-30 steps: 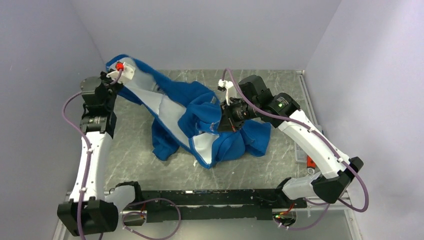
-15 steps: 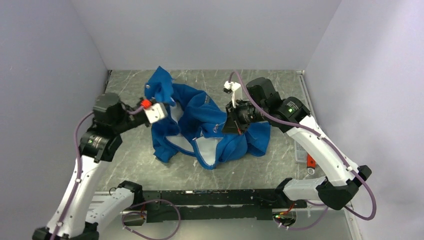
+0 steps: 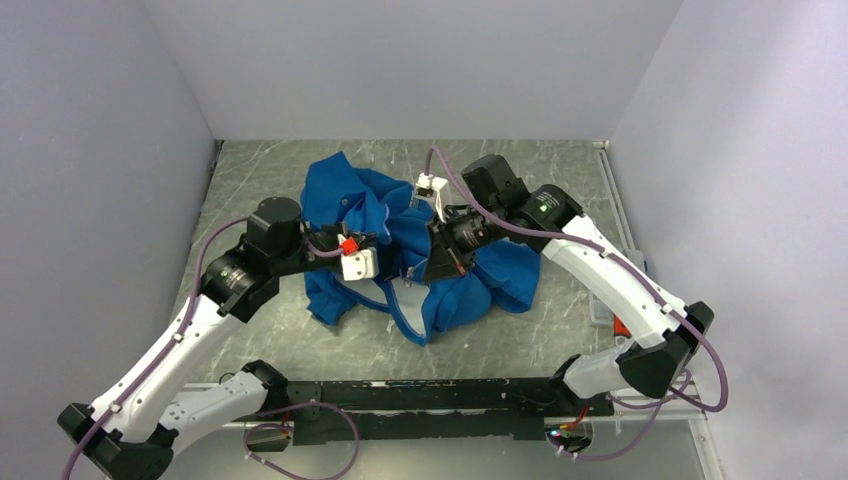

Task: Zip up the jacket
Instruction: Pick up the jacket from the center of the board.

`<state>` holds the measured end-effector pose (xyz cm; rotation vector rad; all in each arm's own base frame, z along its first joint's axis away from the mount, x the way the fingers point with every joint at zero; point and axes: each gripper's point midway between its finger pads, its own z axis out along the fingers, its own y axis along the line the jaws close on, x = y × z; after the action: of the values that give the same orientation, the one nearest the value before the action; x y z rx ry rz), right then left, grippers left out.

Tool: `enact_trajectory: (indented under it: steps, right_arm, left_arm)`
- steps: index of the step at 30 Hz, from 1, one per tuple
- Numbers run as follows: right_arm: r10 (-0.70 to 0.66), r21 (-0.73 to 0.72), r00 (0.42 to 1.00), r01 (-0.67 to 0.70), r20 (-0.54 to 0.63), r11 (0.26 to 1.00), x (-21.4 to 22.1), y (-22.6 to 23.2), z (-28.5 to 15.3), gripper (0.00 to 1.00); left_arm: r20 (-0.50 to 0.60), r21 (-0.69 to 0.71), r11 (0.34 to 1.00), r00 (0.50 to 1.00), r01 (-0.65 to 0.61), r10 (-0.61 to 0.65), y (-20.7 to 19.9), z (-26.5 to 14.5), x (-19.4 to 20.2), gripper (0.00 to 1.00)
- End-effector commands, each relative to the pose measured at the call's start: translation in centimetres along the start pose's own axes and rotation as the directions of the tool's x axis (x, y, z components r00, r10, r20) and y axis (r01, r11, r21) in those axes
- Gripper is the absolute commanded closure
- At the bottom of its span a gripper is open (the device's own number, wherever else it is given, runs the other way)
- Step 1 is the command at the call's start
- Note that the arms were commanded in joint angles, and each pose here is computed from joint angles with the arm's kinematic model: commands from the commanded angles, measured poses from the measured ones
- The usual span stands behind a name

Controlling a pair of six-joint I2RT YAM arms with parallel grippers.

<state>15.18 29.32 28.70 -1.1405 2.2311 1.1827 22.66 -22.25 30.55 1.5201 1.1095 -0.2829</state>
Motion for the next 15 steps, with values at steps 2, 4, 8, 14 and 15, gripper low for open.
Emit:
enact_trajectory:
  steps: [2,4,8,14,15]
  right_arm:
    - [-0.106,-0.075,0.99,0.113,0.092,0.991,-3.2,1.7,-0.4,1.0]
    - [-0.108,-0.076,0.99,0.115,0.094,0.99,-3.6,1.5,-0.1,1.0]
    - [-0.1,-0.084,0.991,0.107,0.085,0.991,-3.9,0.9,0.2,1.0]
    - [-0.091,-0.126,0.994,0.098,0.06,0.987,-4.0,0.9,0.7,1.0]
    - [-0.086,-0.129,0.995,0.092,0.055,0.987,-4.0,0.9,0.8,1.0]
  left_arm:
    - [0.049,-0.098,0.993,0.997,-0.06,0.065,2.6,-0.3,-3.0,1.0]
    - [0.051,-0.095,0.995,0.997,-0.044,0.049,2.7,-0.3,-3.2,1.0]
    - [0.095,-0.058,0.993,0.99,-0.098,0.104,1.1,-0.7,-4.0,1.0]
    - [0.13,-0.01,0.986,0.977,-0.168,0.168,-0.7,-1.3,-4.6,1.0]
    - [0.135,0.001,0.985,0.976,-0.174,0.173,-0.9,-1.4,-4.6,1.0]
